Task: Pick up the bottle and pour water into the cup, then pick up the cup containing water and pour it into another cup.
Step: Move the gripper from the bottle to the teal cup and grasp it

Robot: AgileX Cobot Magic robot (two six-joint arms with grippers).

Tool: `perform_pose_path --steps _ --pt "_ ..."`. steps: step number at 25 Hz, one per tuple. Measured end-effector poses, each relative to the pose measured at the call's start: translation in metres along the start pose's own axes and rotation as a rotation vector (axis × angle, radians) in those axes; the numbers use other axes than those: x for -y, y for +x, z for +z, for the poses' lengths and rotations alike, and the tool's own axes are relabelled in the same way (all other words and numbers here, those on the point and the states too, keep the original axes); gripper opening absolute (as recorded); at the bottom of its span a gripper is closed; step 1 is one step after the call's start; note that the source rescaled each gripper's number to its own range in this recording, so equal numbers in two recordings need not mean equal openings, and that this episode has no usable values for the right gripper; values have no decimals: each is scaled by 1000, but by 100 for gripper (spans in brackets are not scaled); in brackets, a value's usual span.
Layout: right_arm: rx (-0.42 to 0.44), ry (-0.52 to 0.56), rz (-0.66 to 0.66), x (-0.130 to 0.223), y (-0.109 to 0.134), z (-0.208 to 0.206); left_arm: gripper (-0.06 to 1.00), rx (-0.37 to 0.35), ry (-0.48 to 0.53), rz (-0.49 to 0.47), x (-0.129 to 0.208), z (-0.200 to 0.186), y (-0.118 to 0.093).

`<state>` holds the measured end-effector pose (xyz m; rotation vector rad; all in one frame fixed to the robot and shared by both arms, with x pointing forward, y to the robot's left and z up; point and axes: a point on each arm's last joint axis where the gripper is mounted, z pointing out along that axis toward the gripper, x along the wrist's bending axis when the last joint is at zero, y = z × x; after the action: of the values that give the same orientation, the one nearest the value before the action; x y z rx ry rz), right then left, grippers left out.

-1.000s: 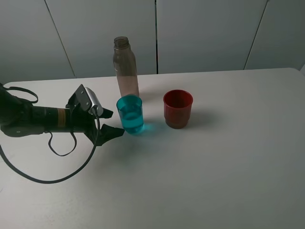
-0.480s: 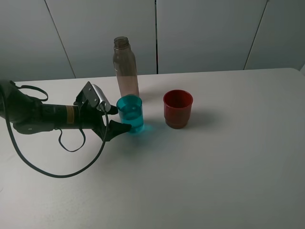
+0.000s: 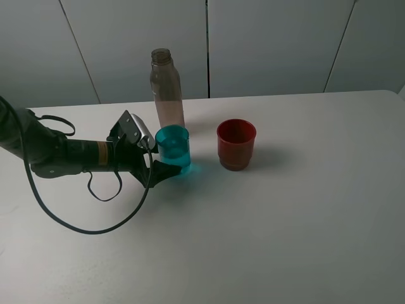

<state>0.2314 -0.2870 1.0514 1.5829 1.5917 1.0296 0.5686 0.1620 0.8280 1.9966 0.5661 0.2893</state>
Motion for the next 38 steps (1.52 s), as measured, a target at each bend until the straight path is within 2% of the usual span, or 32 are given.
perform_pose_path --steps 27,38 --pt "0 0 0 0 0 0 100 -11 -86 -46 -5 5 -3" --pt "0 0 0 0 0 0 100 -3 -114 -24 -14 12 -2"
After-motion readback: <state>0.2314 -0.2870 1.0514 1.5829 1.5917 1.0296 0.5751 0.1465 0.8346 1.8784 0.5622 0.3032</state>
